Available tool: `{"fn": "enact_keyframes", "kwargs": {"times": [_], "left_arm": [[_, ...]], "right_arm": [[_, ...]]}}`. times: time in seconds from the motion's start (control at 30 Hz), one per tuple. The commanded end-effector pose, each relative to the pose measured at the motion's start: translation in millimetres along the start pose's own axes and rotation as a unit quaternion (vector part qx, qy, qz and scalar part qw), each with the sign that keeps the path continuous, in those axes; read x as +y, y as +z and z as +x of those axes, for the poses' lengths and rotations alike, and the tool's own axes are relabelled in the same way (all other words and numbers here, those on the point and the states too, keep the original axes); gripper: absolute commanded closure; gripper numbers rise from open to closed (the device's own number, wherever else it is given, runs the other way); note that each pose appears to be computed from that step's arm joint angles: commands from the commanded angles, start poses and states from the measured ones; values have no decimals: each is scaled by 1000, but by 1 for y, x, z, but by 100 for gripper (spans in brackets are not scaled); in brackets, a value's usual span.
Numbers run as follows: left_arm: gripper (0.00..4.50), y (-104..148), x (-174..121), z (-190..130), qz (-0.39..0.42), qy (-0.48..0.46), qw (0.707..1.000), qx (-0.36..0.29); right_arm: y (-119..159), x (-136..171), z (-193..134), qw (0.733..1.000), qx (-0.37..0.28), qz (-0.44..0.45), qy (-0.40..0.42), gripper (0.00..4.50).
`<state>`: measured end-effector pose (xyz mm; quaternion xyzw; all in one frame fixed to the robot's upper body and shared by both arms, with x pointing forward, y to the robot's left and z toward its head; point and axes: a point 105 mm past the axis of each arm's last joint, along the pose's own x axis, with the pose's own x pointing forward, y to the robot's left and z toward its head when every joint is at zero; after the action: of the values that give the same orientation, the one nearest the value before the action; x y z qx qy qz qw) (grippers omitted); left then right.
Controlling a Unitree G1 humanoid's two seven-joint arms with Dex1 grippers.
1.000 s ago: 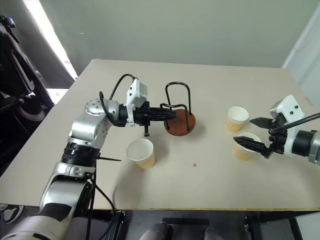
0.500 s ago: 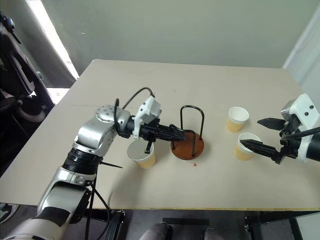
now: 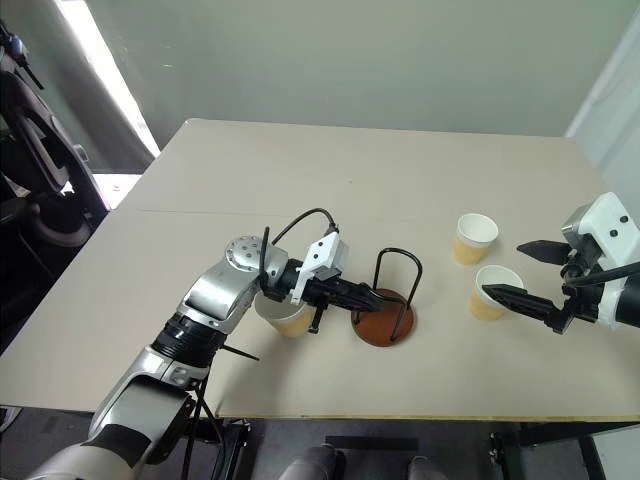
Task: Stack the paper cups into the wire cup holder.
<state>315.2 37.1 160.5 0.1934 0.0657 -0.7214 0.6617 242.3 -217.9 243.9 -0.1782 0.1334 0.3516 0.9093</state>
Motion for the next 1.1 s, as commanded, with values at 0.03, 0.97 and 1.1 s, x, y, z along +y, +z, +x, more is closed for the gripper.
{"fn": "enact_keyframes", "kwargs": {"times": [0.03, 0.97, 1.1], "left_arm": [[448, 1, -3, 3, 12, -2, 1000, -5], [152, -1, -7, 5, 15, -12, 1000, -1], [14, 5, -7, 0, 27, -4, 1000, -8]], "right_arm": [[9, 4, -5, 1000, -6, -22, 5, 0], [13, 47, 3, 992, 2, -44, 119, 0], [14, 46, 5, 992, 1, -46, 119, 0]]}}
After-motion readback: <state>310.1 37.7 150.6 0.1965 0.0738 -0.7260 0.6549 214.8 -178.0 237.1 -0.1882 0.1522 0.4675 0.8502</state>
